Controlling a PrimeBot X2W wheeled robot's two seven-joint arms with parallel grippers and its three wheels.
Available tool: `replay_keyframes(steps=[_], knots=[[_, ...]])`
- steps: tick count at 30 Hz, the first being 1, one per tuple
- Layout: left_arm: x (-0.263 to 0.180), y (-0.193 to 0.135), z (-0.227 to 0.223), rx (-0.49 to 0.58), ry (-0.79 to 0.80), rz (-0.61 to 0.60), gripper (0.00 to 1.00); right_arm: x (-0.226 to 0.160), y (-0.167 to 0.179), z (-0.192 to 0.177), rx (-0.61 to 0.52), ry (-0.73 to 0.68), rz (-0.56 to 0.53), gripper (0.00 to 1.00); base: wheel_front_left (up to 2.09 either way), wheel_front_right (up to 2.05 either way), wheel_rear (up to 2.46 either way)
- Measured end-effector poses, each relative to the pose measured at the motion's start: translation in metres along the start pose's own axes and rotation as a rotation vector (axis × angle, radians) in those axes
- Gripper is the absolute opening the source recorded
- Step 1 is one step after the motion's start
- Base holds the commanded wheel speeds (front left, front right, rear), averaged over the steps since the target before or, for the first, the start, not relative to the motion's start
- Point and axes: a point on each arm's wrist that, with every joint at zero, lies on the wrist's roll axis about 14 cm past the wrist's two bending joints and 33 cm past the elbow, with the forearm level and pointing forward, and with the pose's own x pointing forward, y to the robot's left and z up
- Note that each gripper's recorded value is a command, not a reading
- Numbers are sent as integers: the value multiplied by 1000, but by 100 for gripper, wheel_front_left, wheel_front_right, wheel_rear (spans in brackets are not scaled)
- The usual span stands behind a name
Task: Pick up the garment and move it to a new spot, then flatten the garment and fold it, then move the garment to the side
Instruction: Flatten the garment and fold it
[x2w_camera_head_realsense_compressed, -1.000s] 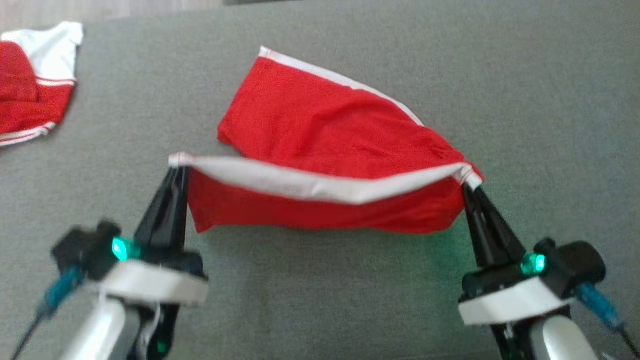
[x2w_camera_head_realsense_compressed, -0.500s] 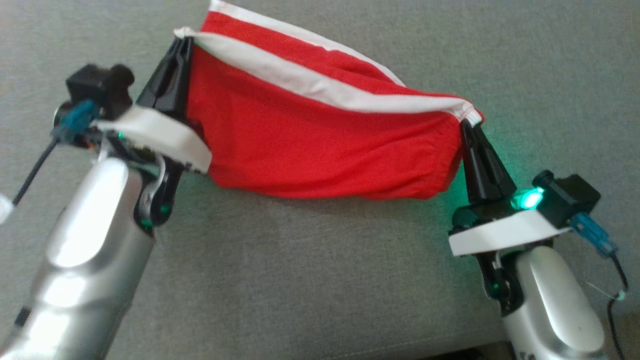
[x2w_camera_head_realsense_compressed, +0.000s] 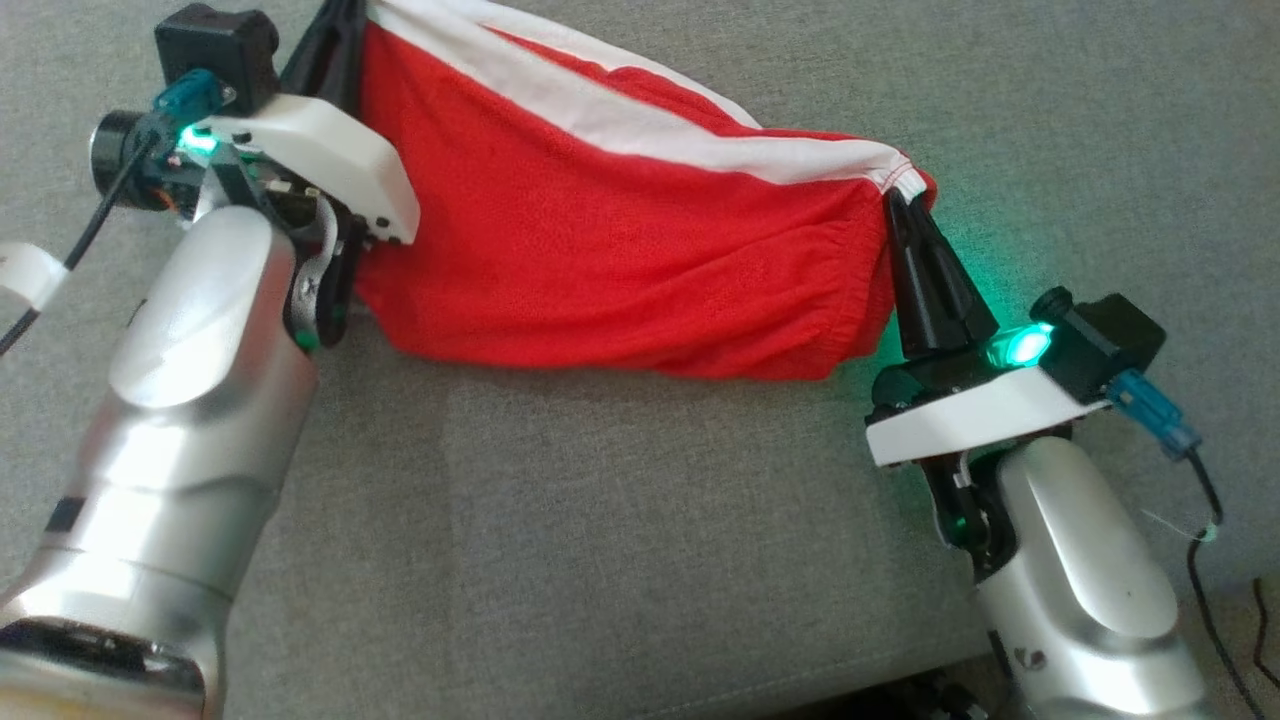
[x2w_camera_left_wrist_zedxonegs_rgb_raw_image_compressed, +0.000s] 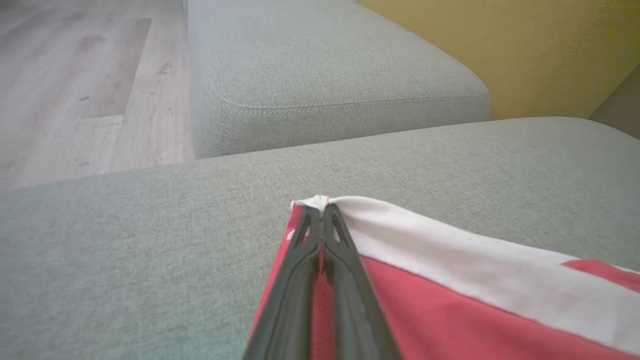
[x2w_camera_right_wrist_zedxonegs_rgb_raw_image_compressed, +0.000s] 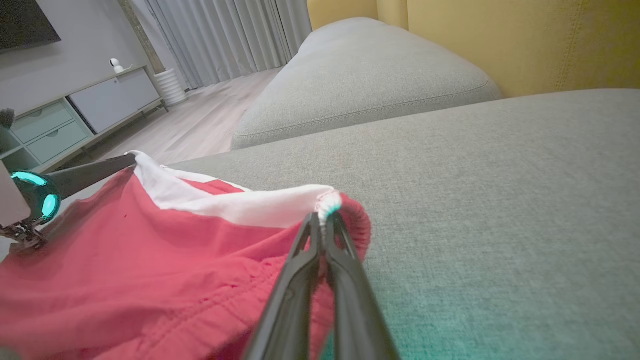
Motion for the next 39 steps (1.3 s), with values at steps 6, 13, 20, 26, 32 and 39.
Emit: replay_keyframes(steps=[6,13,20,26,32,39], knots=[[-2,-8,10,7,-72,4,100,1,3,5,2,-15,8,100,0,0,0],[-21,-24,24,13,-148,-26,100,-5,-3,26,-35,-76,-14,100,0,0,0],[-64,-26,-14,-44,-57,-3,100,-34,-11,29,-90,-79,-57,100,0,0,0],[-91,-7,-32,-84,13,86,100,-48,-7,53,-130,-124,-58,100,0,0,0],[-87,1,-45,-111,100,99,100,-53,-9,63,-142,-134,-71,100,0,0,0],[-76,7,-57,-110,207,83,100,-54,-16,61,-146,-119,-91,100,0,0,0]])
